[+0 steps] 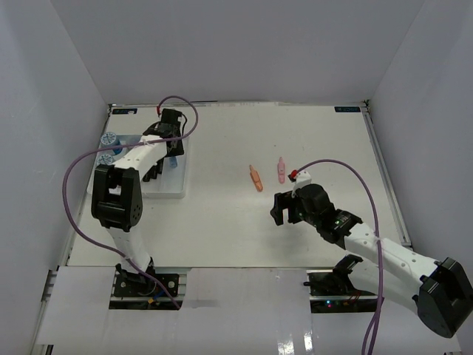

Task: Sort the stationery into containers
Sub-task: Place the stationery in the storage box, then pick up the stationery from the center of the board.

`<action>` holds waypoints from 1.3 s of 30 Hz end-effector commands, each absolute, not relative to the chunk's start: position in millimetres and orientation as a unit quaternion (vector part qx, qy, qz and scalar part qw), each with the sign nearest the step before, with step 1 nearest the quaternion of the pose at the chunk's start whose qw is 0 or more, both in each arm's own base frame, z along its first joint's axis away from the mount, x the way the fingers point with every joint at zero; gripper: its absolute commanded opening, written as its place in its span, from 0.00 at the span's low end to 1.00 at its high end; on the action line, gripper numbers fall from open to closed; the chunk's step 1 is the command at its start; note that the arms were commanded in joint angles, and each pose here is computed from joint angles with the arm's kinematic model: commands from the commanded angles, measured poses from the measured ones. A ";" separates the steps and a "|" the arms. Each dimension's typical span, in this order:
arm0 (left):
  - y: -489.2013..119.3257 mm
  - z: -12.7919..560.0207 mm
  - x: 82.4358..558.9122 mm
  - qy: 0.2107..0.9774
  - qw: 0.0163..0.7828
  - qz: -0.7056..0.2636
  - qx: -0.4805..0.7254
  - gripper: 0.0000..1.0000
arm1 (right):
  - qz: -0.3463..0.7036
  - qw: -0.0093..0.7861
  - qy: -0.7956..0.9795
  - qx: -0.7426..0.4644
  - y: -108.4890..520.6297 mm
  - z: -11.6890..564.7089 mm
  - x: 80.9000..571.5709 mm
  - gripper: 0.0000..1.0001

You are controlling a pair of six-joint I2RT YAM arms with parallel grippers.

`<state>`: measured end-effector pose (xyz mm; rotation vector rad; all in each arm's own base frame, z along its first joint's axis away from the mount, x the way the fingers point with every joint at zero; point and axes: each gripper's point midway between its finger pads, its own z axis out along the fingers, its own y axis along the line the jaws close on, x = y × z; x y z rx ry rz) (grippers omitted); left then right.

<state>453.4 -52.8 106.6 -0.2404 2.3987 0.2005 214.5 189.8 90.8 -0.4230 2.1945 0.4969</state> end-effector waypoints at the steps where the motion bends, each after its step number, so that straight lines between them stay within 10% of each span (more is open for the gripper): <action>1: -56.0 97.2 458.2 0.934 0.347 0.066 -0.062 0.50 | 0.198 0.434 0.868 -0.138 189.3 102.3 225.6 0.90; 19: -71.1 194.6 411.9 0.898 0.426 -0.055 -0.089 0.98 | 0.086 0.366 0.927 0.004 141.6 57.7 277.5 1.00; 33: -115.2 209.8 312.2 0.866 0.439 -0.235 -0.042 0.98 | 0.007 0.328 0.943 0.055 119.9 17.7 287.0 0.72; 39: -133.0 210.7 294.8 0.857 0.422 -0.294 -0.037 0.98 | 0.005 0.319 0.947 0.033 121.6 11.5 286.2 0.40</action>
